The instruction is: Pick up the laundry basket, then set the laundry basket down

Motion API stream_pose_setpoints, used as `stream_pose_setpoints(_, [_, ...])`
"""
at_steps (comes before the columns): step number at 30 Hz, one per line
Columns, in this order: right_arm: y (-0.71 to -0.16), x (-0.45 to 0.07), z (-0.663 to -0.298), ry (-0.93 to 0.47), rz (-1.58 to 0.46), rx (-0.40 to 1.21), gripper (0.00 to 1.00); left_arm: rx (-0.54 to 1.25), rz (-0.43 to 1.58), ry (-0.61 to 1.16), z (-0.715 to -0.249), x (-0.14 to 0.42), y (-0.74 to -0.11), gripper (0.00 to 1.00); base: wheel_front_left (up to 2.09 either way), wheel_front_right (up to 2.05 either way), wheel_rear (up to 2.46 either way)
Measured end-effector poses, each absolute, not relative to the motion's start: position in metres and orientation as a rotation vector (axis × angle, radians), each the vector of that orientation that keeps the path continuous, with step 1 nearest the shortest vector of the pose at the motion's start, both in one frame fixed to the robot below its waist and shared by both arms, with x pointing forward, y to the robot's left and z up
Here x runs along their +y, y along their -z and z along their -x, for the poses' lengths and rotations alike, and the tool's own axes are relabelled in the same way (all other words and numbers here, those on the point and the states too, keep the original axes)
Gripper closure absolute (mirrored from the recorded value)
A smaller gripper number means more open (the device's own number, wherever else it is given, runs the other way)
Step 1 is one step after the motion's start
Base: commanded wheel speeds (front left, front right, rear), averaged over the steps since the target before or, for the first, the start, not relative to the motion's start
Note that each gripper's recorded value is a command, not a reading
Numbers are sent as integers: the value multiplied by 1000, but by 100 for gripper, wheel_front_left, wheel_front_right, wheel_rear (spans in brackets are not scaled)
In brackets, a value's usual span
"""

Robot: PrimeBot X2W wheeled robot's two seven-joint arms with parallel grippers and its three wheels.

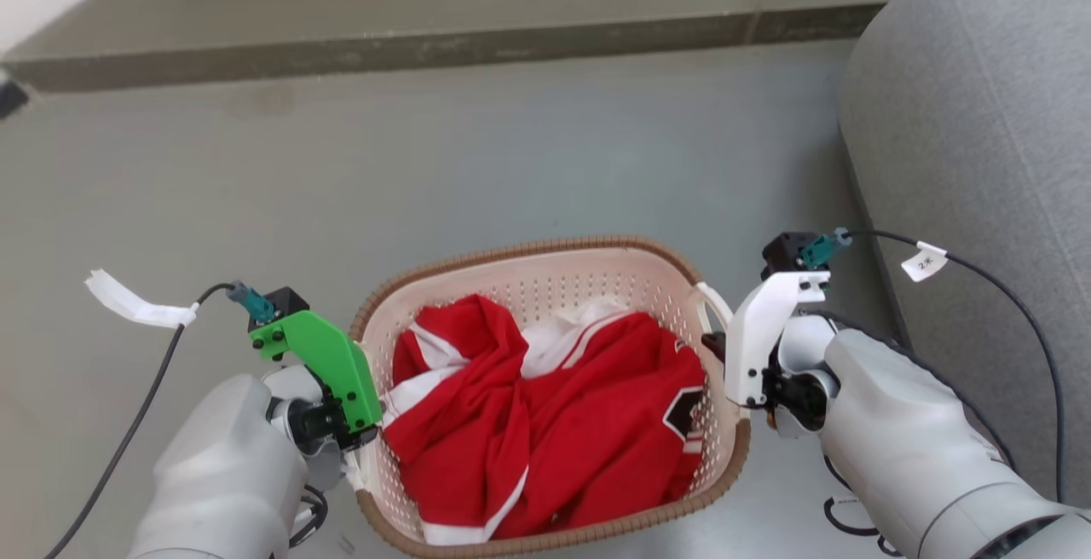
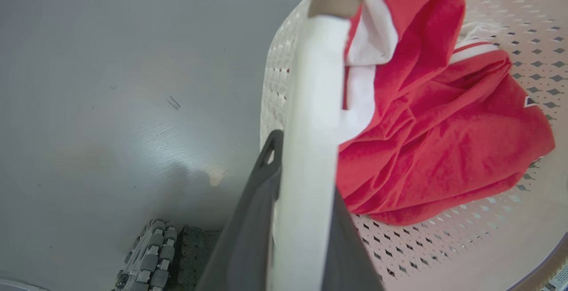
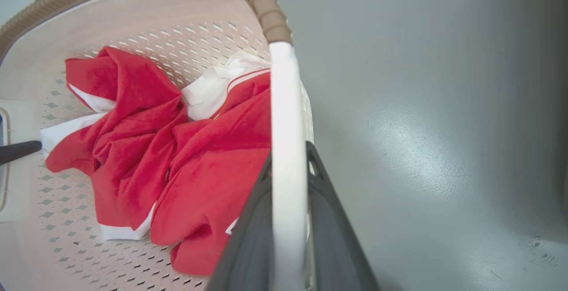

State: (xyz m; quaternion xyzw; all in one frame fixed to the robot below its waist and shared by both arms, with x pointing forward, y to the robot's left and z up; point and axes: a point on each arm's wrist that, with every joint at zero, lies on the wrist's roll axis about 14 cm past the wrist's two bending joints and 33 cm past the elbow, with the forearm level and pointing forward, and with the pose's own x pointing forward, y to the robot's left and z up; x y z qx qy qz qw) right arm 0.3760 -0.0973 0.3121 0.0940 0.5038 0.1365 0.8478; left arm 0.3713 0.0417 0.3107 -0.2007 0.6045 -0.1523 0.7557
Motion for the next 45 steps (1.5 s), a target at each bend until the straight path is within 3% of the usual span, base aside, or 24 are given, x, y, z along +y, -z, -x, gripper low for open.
stream_pose_setpoints(45, [-329,-93,-343,-301,-221,1093,100,1345,449,327,-335,44,-326,100,0,0,0])
